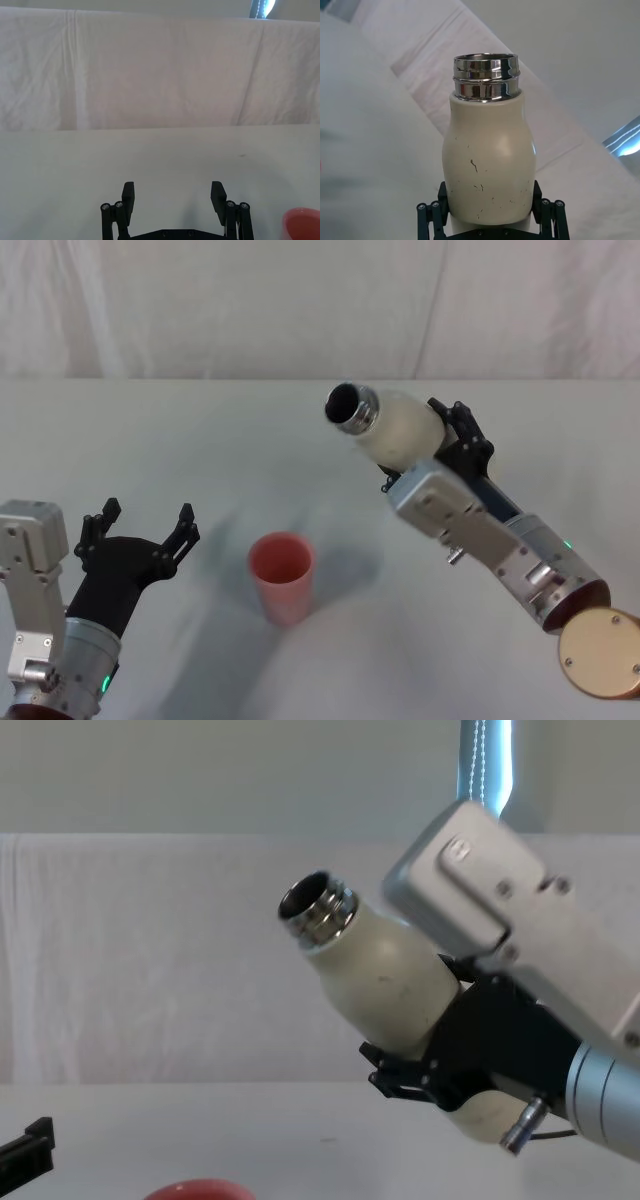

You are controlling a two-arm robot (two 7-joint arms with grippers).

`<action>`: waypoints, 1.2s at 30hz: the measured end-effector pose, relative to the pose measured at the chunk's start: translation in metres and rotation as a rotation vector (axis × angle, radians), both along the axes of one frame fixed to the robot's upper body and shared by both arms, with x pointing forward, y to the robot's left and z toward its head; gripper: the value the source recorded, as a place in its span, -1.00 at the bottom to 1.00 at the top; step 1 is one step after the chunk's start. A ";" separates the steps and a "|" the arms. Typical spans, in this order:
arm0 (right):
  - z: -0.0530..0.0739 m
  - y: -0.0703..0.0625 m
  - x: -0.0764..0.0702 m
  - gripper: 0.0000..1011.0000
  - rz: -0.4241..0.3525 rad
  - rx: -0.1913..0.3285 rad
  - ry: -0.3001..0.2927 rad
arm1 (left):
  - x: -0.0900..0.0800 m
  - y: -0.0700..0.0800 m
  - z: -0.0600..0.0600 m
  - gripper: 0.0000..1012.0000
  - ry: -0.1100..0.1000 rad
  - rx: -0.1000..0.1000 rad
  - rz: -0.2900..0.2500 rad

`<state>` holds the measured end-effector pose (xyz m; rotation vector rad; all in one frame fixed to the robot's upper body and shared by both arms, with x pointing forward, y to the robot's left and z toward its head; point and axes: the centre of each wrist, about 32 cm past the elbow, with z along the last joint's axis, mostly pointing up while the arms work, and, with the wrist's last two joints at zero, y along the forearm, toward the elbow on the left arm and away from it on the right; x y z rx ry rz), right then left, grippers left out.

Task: Grasp the thermos with one hand and pour water into the cup lid.

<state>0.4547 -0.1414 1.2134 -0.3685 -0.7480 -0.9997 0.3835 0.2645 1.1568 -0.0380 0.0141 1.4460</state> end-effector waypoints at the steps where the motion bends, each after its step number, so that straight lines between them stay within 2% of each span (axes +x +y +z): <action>1: 0.001 -0.001 0.001 0.89 0.007 0.029 0.019 | 0.000 0.000 0.000 0.98 0.000 0.000 0.000; 2: 0.001 -0.001 0.001 0.89 0.007 0.029 0.019 | 0.000 0.000 0.000 0.98 0.000 0.000 0.000; 12: 0.007 -0.012 0.006 0.89 0.047 0.238 0.139 | 0.000 0.000 0.000 0.98 0.000 0.000 0.000; 18: 0.010 -0.017 0.009 0.89 0.062 0.342 0.203 | 0.000 0.000 0.000 0.98 0.000 0.000 0.000; 36: 0.009 -0.026 0.012 0.89 0.077 0.561 0.367 | 0.000 0.000 0.000 0.98 0.000 0.000 0.000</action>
